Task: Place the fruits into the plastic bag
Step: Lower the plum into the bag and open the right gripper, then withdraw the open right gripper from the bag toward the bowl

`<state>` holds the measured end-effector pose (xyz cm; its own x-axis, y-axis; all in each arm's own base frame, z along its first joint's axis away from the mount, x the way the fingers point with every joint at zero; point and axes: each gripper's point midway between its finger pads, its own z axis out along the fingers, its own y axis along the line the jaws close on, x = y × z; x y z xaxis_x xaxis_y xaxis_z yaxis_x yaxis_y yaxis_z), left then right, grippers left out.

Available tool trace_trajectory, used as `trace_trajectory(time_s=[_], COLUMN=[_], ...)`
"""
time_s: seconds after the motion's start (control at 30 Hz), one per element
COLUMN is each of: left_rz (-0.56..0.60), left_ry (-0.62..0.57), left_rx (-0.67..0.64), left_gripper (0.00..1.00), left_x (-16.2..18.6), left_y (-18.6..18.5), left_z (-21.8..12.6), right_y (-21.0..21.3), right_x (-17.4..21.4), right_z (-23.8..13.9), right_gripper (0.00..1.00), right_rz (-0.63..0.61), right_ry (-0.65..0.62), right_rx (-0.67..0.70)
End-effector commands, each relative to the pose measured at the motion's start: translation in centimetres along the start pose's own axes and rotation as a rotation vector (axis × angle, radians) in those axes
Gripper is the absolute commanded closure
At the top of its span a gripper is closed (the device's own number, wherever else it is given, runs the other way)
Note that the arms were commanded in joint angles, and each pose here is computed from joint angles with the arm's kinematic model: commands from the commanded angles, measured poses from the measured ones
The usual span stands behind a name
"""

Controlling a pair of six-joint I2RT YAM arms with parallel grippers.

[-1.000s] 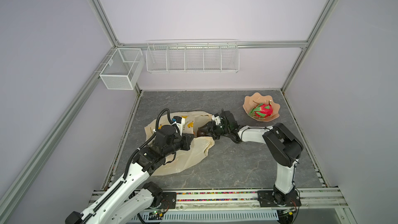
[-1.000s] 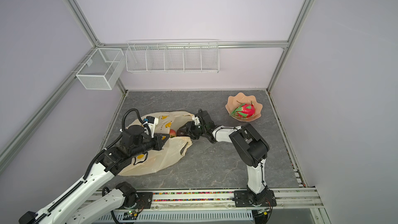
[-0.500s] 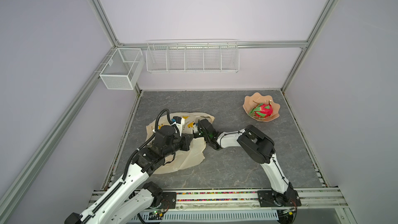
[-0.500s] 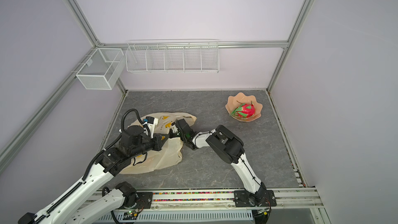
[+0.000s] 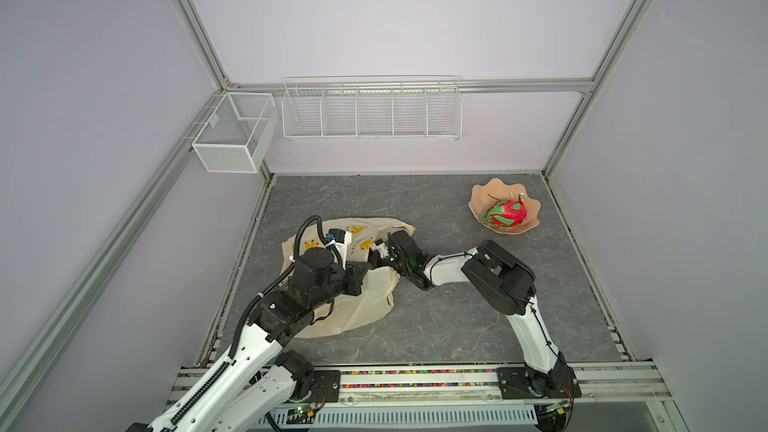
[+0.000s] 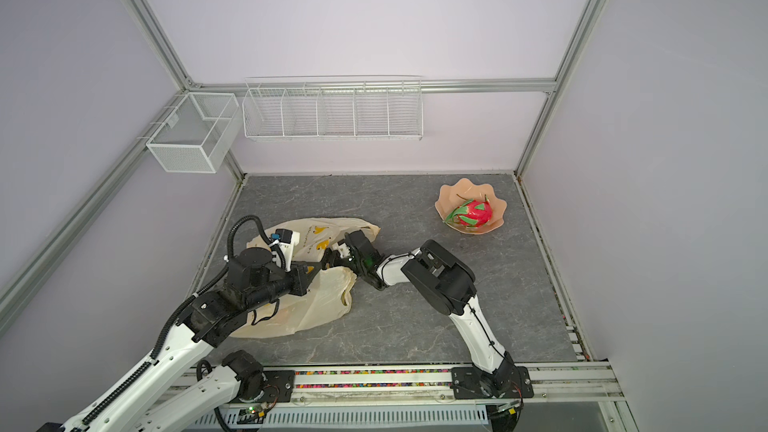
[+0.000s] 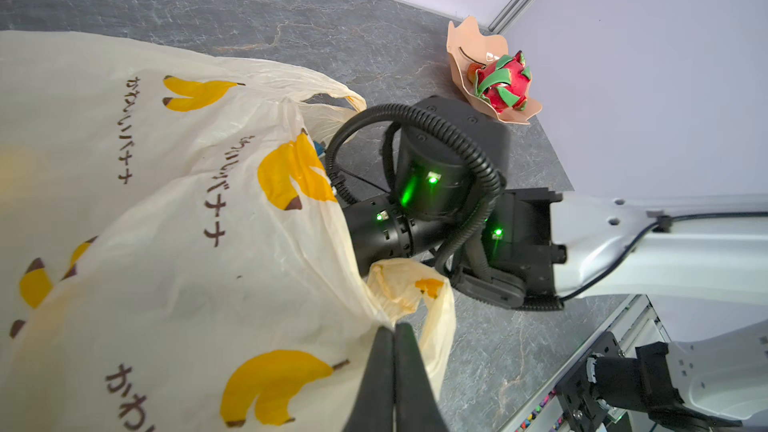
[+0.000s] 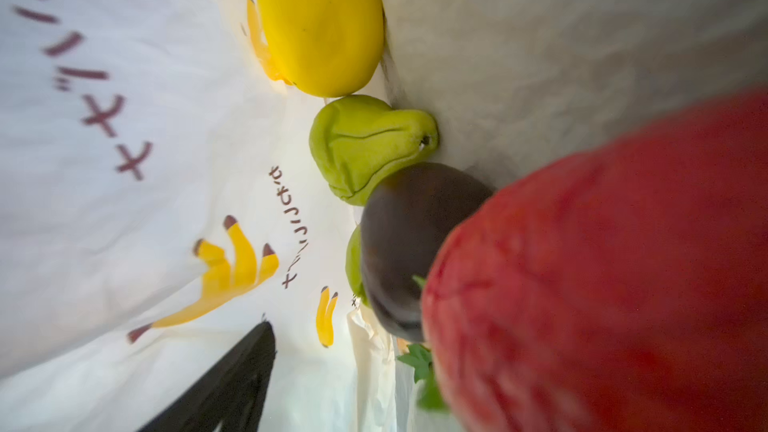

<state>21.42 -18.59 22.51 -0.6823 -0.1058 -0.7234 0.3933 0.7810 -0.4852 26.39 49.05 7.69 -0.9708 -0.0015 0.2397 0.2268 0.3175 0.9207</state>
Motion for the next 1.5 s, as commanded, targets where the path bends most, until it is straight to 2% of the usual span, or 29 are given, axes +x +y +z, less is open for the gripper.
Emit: trace_trajectory(time_s=[0.0, 0.53, 0.9, 1.2, 1.3, 1.47], left_rz=[0.007, -0.016, -0.020, -0.011, -0.005, 0.000], left_ry=[-0.006, -0.014, -0.014, -0.015, -0.017, -0.016], left_rx=[-0.018, -0.045, -0.042, -0.028, -0.020, -0.013], left_gripper=[1.00, 1.00, 1.00, 1.00, 1.00, 1.00], left_x=[0.3, 1.3, 2.1, 2.1, 2.0, 2.0], left_y=[0.5, 1.6, 1.9, 1.7, 1.5, 1.4], left_z=[-0.2, -0.3, -0.6, -0.6, -0.6, -0.6], right_y=[2.4, 2.8, 2.2, 2.8, 2.7, 0.6], right_x=[0.8, 1.2, 1.4, -0.3, -1.3, -3.5], right_z=[-1.8, -6.2, -12.2, -21.0, -25.2, -34.4], right_gripper=[0.12, 0.12, 0.12, 0.12, 0.12, 0.12], right_rz=[-0.047, -0.083, -0.139, -0.174, -0.171, -0.103], right_ry=[0.000, -0.028, -0.117, -0.265, -0.344, -0.530], right_rx=[-0.013, 0.080, 0.289, 0.449, 0.524, 0.753])
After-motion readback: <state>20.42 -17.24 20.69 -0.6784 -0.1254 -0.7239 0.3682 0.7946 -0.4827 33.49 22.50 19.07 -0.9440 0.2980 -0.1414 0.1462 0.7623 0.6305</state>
